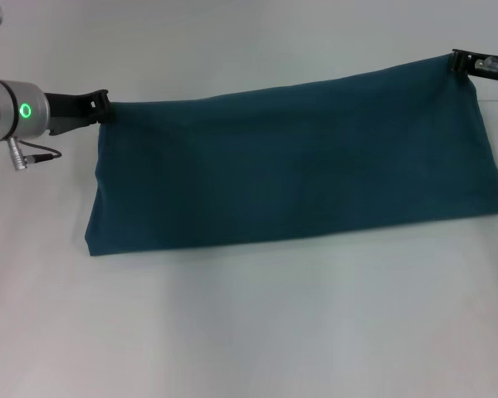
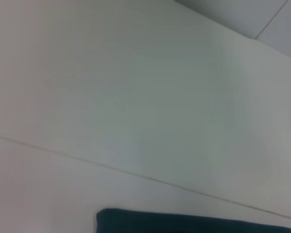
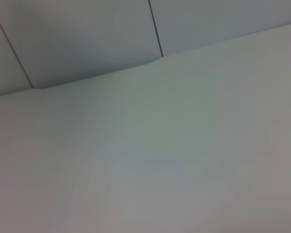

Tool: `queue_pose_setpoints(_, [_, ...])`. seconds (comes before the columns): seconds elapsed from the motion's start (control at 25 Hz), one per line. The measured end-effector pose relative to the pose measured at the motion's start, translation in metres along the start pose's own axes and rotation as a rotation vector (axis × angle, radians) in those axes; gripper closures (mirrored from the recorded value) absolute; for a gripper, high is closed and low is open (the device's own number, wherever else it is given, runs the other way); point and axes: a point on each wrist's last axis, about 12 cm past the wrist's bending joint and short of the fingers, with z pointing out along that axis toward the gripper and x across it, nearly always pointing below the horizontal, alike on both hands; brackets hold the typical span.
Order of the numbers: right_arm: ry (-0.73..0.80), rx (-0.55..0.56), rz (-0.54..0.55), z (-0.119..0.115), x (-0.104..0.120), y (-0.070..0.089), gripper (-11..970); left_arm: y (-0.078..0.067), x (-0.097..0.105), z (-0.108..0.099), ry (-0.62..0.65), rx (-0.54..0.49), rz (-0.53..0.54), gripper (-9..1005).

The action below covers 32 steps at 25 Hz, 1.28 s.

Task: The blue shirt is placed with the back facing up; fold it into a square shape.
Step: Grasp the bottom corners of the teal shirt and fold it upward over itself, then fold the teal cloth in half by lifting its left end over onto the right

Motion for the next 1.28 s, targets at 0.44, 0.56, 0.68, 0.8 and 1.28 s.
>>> queue_pose_setpoints(0.44, [0.002, 0.008, 0.01, -0.001, 0.002, -0.004, 884, -0.004, -0.002, 0.002, -0.015, 0.0, 0.016, 965])
queue_pose_setpoints(0.56, [0.006, 0.013, 0.006, -0.002, 0.001, -0.008, 883, -0.004, -0.002, 0.003, -0.02, -0.001, 0.009, 955])
queue_pose_setpoints(0.68, [0.013, 0.034, 0.006, -0.004, -0.002, -0.02, 843, -0.002, -0.003, 0.003, -0.034, -0.009, -0.004, 945])
queue_pose_setpoints(0.8, [0.016, 0.054, 0.031, -0.008, -0.008, -0.034, 783, 0.0, -0.003, 0.002, -0.044, -0.018, -0.021, 935])
queue_pose_setpoints(1.28, [0.142, -0.184, 0.267, -0.059, 0.017, -0.074, 423, 0.03, 0.02, -0.02, -0.023, 0.091, -0.193, 497])
